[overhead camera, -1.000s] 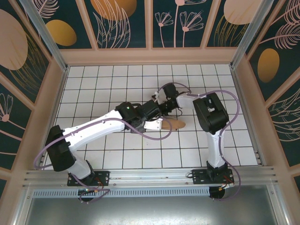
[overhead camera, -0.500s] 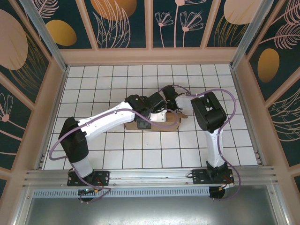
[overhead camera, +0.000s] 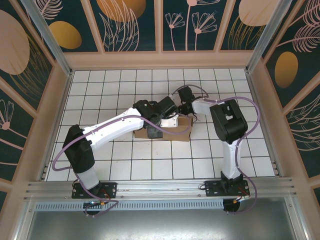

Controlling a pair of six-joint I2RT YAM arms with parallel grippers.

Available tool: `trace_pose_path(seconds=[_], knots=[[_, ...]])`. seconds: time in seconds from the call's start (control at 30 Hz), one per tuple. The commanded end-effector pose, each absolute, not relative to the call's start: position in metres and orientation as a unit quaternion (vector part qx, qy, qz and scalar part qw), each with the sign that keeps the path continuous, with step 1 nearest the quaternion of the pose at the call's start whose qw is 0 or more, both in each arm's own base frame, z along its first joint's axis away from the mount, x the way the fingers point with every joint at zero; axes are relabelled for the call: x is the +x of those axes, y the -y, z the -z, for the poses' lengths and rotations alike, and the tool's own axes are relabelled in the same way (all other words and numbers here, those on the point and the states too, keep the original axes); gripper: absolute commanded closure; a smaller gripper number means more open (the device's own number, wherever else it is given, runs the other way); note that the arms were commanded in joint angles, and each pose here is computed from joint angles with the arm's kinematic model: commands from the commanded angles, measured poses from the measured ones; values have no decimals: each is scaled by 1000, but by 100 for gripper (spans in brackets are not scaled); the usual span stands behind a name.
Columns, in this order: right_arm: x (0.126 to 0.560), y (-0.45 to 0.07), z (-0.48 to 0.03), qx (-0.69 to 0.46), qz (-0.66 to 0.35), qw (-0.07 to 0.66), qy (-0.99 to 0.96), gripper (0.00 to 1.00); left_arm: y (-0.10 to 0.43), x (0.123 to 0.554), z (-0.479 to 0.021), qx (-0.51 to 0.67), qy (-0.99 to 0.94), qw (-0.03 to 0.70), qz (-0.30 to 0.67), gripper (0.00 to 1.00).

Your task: Fold the paper box

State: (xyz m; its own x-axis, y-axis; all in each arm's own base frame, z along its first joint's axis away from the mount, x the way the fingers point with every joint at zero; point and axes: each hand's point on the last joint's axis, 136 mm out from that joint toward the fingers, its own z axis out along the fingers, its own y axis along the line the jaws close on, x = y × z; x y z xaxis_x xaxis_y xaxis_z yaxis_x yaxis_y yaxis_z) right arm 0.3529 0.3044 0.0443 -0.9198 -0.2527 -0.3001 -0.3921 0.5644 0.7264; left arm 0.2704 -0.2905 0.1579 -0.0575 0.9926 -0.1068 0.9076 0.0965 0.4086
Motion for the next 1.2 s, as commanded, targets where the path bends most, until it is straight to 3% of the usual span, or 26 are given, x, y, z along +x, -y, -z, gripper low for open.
trace_pose_path(seconds=[0.0, 0.03, 0.3, 0.43, 0.57, 0.63, 0.73, 0.8, 0.83, 0.87, 1.07, 1.17], knots=[[359, -302, -64, -189, -416, 120, -881, 50, 291, 275, -186, 646, -720, 225, -117, 5], [361, -301, -67, -189, -414, 126, -881, 49, 291, 275, -190, 644, -720, 230, -116, 2], [372, -294, -94, -199, -388, 175, -883, 48, 291, 272, -220, 620, -723, 291, -91, 1], [389, -274, -120, -180, -359, 226, -887, 47, 297, 276, -258, 573, -722, 383, -60, 2], [401, -251, -177, -150, -355, 306, -870, 45, 290, 291, -303, 460, -731, 503, -20, 1], [399, -242, -202, -142, -350, 340, -861, 44, 279, 301, -322, 380, -747, 545, 27, 11], [392, -226, -224, -122, -326, 374, -859, 47, 272, 310, -346, 279, -763, 574, 106, 39], [386, -216, -235, -102, -316, 393, -857, 55, 274, 314, -359, 228, -764, 582, 158, 67], [380, -213, -239, -98, -320, 396, -855, 59, 277, 316, -361, 204, -765, 579, 193, 89], [374, -213, -243, -97, -328, 395, -852, 63, 285, 315, -360, 195, -766, 569, 228, 100], [342, -214, -257, -98, -331, 406, -846, 77, 322, 325, -332, 133, -785, 499, 342, 100], [333, -212, -255, -89, -327, 404, -850, 79, 330, 329, -314, 107, -795, 476, 360, 100]])
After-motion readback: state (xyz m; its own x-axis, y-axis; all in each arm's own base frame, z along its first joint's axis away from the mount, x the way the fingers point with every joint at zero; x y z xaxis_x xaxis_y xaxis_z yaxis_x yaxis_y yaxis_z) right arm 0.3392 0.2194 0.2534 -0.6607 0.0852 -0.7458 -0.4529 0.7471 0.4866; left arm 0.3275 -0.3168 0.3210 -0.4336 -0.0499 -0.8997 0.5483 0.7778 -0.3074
